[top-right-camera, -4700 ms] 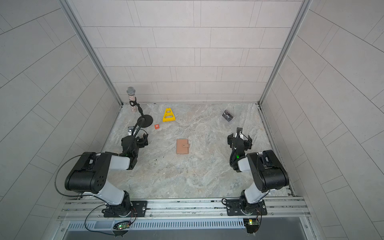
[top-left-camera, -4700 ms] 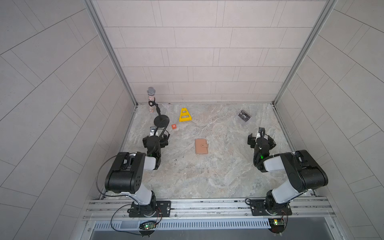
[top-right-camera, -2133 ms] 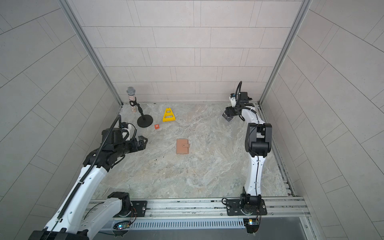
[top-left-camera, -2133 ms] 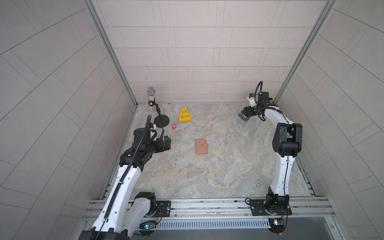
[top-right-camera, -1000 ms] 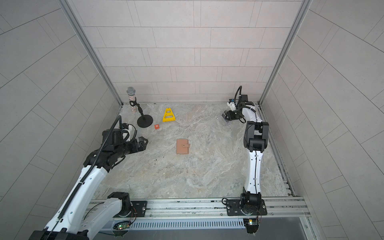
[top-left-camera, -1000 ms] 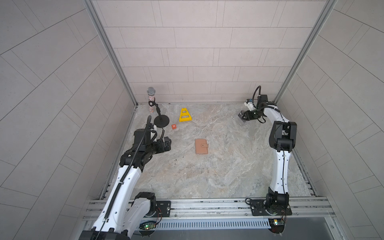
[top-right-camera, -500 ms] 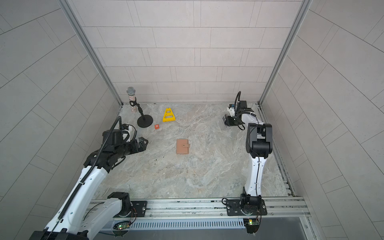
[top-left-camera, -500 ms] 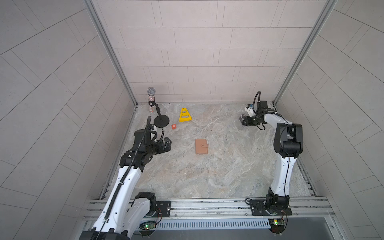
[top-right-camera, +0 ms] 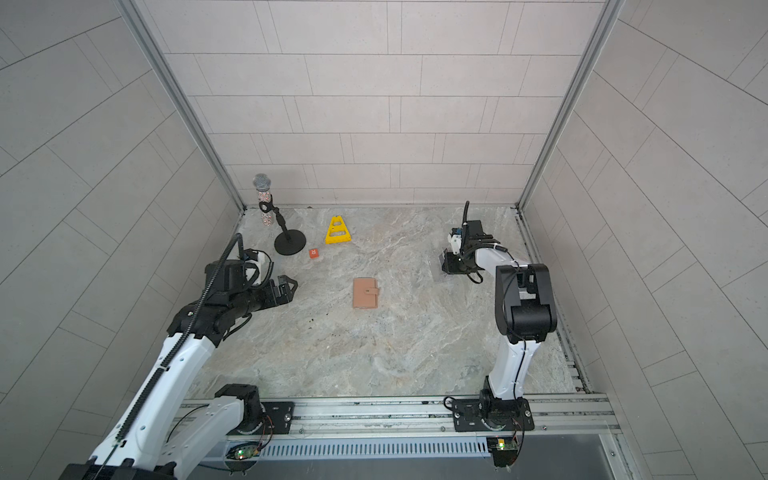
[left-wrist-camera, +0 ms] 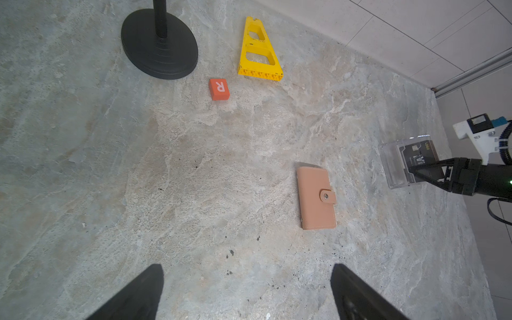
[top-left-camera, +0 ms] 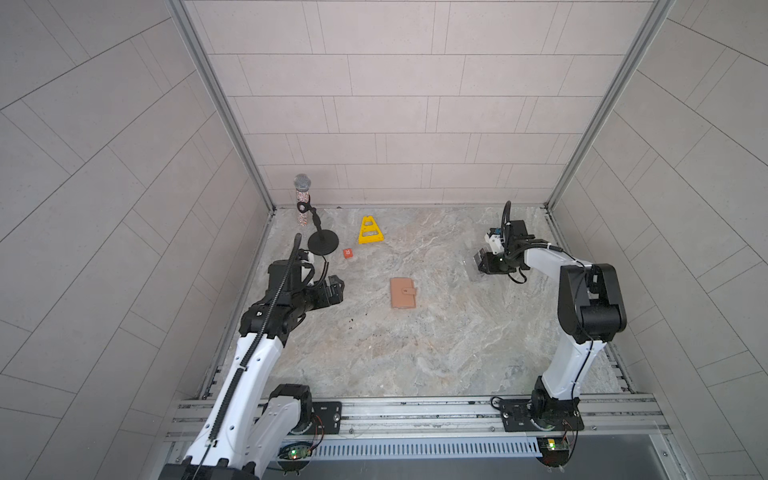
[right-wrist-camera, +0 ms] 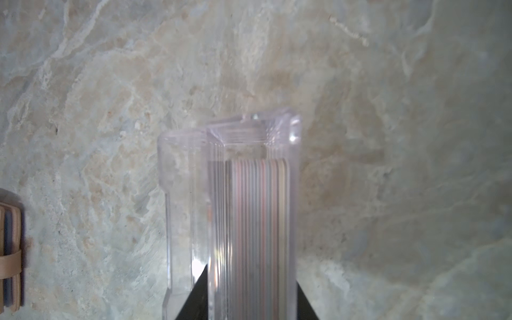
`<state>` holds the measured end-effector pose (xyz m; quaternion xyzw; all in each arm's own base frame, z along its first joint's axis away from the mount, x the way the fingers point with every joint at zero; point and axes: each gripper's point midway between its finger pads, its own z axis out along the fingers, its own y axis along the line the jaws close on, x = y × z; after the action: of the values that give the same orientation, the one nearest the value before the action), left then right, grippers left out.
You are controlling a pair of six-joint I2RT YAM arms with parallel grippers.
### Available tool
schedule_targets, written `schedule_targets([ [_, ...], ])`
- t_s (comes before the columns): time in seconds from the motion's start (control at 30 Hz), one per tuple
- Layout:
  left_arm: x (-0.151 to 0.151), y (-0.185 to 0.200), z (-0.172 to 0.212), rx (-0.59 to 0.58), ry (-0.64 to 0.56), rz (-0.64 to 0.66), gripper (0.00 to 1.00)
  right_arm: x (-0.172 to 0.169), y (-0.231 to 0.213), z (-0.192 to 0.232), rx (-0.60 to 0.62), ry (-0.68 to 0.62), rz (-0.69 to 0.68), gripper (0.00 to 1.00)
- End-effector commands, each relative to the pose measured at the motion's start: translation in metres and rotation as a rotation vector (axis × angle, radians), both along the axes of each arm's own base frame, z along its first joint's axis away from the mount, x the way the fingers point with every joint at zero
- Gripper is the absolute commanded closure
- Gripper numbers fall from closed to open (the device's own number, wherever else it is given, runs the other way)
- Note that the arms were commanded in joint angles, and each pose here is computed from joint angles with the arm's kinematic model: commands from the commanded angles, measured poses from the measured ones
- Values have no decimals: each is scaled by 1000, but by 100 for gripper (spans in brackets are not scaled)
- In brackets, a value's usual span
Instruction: Put the credit cards into the card holder
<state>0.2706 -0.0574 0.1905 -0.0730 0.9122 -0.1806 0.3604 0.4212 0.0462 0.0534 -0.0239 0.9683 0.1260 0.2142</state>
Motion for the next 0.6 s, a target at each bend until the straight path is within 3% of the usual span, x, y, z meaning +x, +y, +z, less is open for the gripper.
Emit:
schedule_targets([
  [0.0,-2,-3,-1,-11,-3,-7,0,-28,-3,-5,-28,47,-83,74],
  [0.3,-1,-9,-3,-36,15,-35,0,-72,14,6,-2,17,-114,71],
  [0.57,-4,-17,-10,-24,47,-61,0,-87,17,12,4,-11,-116,51],
])
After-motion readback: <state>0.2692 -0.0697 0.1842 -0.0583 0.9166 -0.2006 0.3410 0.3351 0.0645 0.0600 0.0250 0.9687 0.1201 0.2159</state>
